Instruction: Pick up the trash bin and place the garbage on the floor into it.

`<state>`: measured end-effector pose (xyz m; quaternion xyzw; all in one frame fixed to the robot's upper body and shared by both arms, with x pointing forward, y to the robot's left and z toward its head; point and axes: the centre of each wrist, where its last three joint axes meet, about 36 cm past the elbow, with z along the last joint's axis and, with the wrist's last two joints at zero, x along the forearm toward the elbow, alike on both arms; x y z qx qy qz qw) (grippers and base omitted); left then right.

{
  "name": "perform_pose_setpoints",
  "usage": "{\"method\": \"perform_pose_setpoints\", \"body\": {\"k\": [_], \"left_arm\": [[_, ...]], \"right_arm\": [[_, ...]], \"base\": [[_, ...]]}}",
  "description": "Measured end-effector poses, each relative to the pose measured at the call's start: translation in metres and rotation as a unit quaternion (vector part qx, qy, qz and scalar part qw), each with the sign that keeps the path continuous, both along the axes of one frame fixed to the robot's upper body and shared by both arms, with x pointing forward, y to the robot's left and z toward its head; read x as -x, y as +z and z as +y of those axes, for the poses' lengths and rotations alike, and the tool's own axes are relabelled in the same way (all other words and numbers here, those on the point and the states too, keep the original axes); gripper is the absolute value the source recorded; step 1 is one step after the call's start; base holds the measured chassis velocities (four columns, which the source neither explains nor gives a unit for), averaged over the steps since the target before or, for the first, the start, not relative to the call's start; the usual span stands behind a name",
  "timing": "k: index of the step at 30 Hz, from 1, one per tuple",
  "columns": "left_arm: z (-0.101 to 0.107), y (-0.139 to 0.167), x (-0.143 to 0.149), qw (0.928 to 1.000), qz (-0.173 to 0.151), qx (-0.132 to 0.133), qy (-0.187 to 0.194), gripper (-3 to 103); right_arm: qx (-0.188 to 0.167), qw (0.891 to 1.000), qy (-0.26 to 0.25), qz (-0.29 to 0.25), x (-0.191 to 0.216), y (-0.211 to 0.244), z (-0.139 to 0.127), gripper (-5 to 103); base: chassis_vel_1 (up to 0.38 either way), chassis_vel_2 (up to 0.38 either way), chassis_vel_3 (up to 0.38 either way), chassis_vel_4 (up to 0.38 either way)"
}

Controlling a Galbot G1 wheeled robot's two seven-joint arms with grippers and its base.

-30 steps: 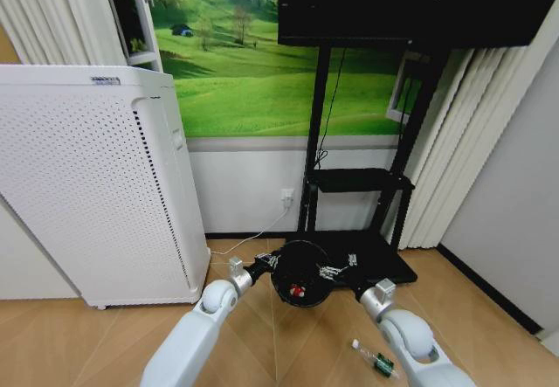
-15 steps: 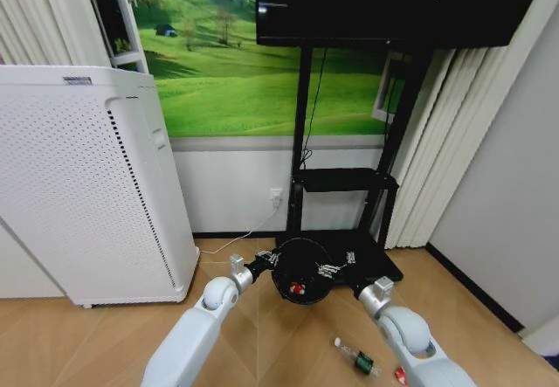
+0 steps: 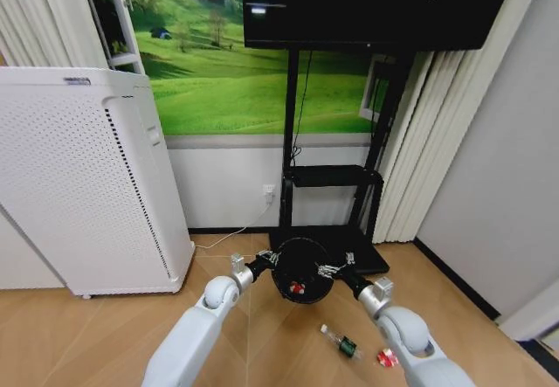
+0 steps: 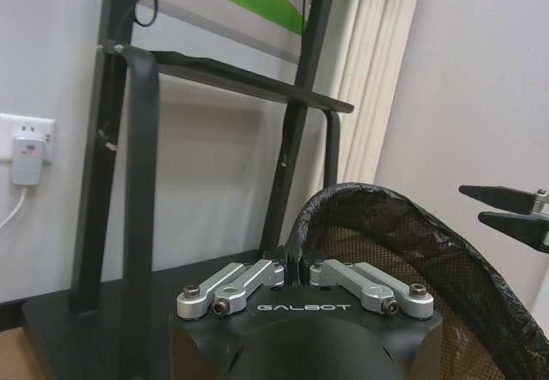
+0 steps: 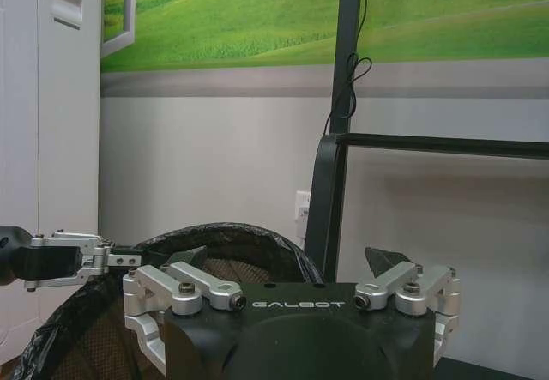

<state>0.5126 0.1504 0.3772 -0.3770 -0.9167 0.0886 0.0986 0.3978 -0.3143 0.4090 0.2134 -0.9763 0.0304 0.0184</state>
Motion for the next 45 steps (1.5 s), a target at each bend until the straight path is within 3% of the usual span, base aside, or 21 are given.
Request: {"method": "perform_pose_setpoints", "body": {"k": [4,11,16,19,21,23,24,25,27,29,30,32,33,36,37,39,45], "left_arm": [[0.001,0.0,0.0,1.0,0.0,-0.001,0.0,7],[0.008,-0.02,0.007,0.9996,0.017,0.0,0.023,7],[0.049,-0.036,0.018,0.9971,0.024,-0.004,0.072,7],[0.069,-0.037,0.023,0.9954,0.023,-0.003,0.093,7],[0.085,-0.029,0.026,0.9939,0.015,0.002,0.109,7],[0.086,-0.028,0.027,0.9938,0.014,0.002,0.11,7],[0.092,-0.023,0.027,0.9934,0.01,0.004,0.114,7],[0.092,-0.023,0.027,0.9934,0.01,0.004,0.114,7],[0.099,-0.014,0.025,0.9931,0.003,0.005,0.117,7],[0.102,-0.004,0.018,0.9933,-0.007,0.007,0.115,7],[0.102,-0.004,0.018,0.9933,-0.007,0.007,0.115,7],[0.097,0.004,0.011,0.9937,-0.015,0.01,0.11,7],[0.097,0.004,0.011,0.9937,-0.015,0.01,0.11,7],[0.082,0.006,0.008,0.9945,-0.018,0.019,0.101,7],[0.082,0.006,0.008,0.9945,-0.018,0.019,0.101,7],[0.068,0.003,0.012,0.9951,-0.019,0.025,0.094,7],[0.057,0.0,0.025,0.9954,-0.022,0.031,0.088,7]], "right_arm": [[-0.001,1.0,0.0,0.0,0.0,0.0,0.001,100],[-0.034,0.999,0.005,-0.001,0.005,-0.006,0.008,100],[-0.056,0.998,-0.012,0.007,0.011,0.002,0.007,100],[-0.047,0.998,-0.033,0.027,0.008,-0.004,0.001,100],[-0.01,0.997,-0.011,0.073,0.001,-0.021,-0.027,100],[-0.006,0.997,-0.007,0.077,0.0,-0.023,-0.029,100],[0.025,0.994,0.022,0.101,-0.006,-0.038,-0.048,100],[0.025,0.994,0.022,0.101,-0.006,-0.038,-0.048,100],[0.093,0.983,0.088,0.135,-0.023,-0.073,-0.083,100],[0.131,0.968,0.124,0.176,-0.042,-0.104,-0.101,100],[0.131,0.968,0.124,0.176,-0.042,-0.104,-0.101,100],[0.155,0.954,0.138,0.217,-0.051,-0.135,-0.106,100],[0.155,0.954,0.138,0.217,-0.051,-0.135,-0.106,100],[0.184,0.928,0.167,0.277,-0.056,-0.175,-0.106,100],[0.184,0.928,0.167,0.277,-0.056,-0.175,-0.106,100],[0.192,0.914,0.175,0.31,-0.052,-0.188,-0.103,100],[0.189,0.907,0.166,0.338,-0.047,-0.196,-0.098,100]], "base": [[0.036,-0.194,-0.037,0.189],[0.03,-0.116,-0.04,0.08],[-0.003,0.013,-0.001,-0.009],[0.0,0.0,0.0,0.0],[0.0,0.0,0.0,0.0],[0.0,0.0,0.0,0.0],[0.0,0.0,0.0,0.0],[0.0,0.0,0.0,0.0],[0.0,0.0,0.0,0.0],[0.0,0.0,0.0,0.0],[0.0,0.0,0.0,0.0],[0.0,0.0,0.0,0.0],[0.0,0.0,0.0,0.0],[0.0,0.0,0.0,0.0],[0.0,0.0,0.0,0.0],[0.0,0.0,0.0,0.0],[0.0,0.0,0.0,0.0]]}}
